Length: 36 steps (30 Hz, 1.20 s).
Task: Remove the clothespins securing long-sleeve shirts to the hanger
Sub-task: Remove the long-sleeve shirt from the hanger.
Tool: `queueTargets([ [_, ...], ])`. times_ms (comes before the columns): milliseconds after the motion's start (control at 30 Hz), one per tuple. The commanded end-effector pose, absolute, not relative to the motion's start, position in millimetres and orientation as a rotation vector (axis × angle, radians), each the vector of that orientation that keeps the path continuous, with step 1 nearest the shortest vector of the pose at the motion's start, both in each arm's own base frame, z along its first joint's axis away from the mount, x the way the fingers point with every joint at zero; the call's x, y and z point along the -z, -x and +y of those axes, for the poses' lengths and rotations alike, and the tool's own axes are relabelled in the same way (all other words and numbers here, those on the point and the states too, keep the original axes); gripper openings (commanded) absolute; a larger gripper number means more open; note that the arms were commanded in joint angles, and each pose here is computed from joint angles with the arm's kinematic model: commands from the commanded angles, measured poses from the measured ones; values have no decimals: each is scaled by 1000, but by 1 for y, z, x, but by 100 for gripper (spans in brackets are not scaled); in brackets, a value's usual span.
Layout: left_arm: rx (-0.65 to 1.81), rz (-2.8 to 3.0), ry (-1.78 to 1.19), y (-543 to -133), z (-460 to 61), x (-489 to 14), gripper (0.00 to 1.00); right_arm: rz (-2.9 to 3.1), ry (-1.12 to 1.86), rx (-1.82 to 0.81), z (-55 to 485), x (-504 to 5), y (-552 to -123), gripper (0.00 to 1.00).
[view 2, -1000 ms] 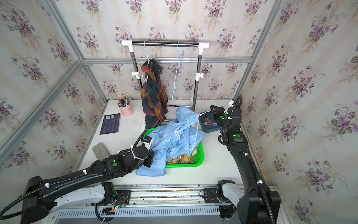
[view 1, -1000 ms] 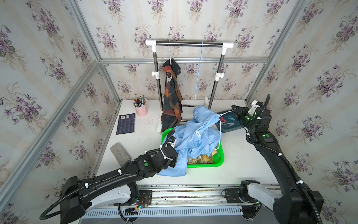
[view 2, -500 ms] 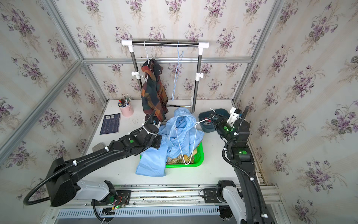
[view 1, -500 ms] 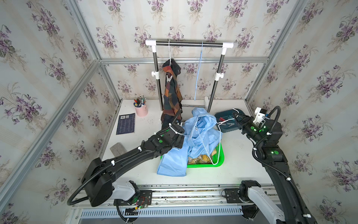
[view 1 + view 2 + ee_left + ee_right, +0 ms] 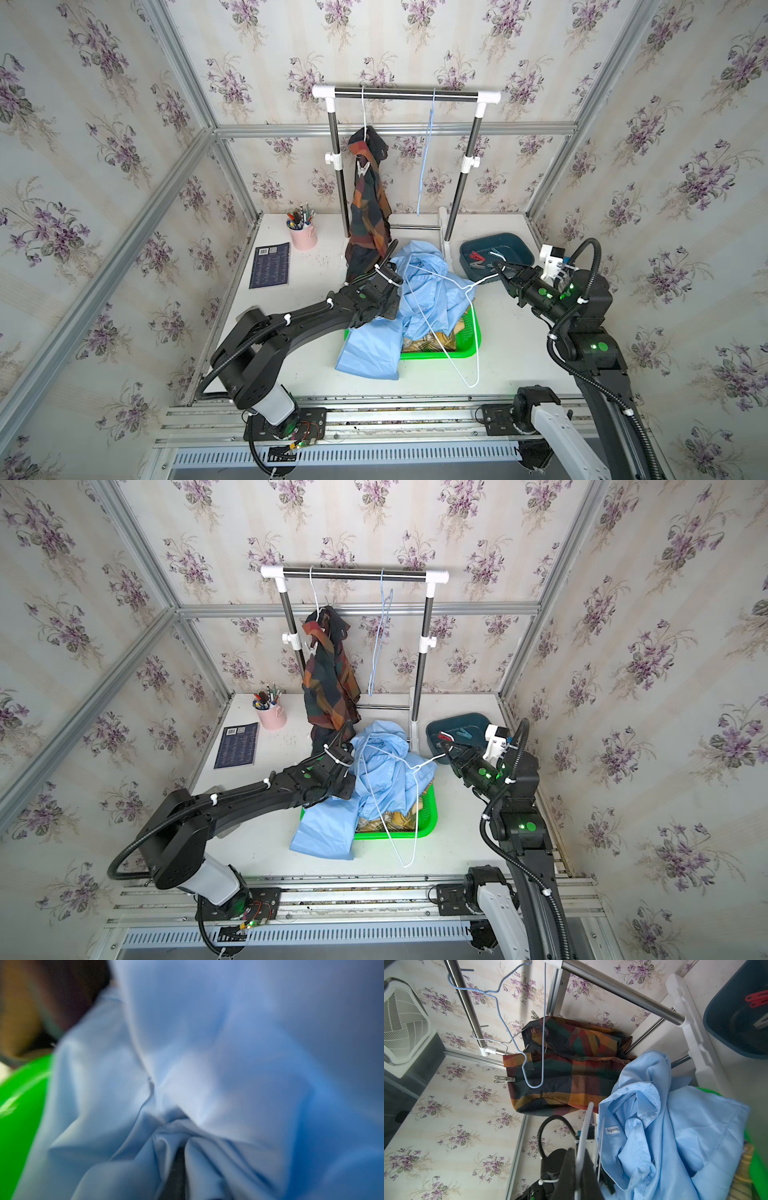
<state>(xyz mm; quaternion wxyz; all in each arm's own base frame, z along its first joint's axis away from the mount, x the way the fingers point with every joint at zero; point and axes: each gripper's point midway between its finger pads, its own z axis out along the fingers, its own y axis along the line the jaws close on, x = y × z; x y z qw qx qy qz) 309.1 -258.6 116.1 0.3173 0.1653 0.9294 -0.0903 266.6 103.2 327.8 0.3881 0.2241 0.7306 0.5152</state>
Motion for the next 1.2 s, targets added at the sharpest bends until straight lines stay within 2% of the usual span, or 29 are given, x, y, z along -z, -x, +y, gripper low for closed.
queueTargets([
  [0,297,2376,-497,-304,-260,-150,69,1892,-464,-1269,108,-336,-266,0],
  [67,293,2370,-522,-301,-254,-163,82,1909,-409,-1196,105,-345,-264,0],
  [200,325,2377,-579,-296,-247,-178,90,1961,-309,-1103,104,-359,-250,0],
  [367,324,2394,-572,-302,-235,-184,93,1993,-265,-1011,98,-370,-231,0],
  [600,421,2266,-649,-299,-240,-245,98,1988,-143,-934,98,-403,-213,0],
  [700,584,2146,-784,-283,-258,-282,99,1965,-30,-1003,111,-419,-207,0],
  [900,904,1846,-1082,-243,-298,-354,99,1893,137,-1318,147,-429,-201,0],
  [1067,1146,1715,-1203,-228,-327,-385,99,1879,170,-1390,157,-422,-208,0],
  [1167,1297,1708,-1252,-227,-345,-384,99,1880,191,-1407,164,-416,-212,0],
])
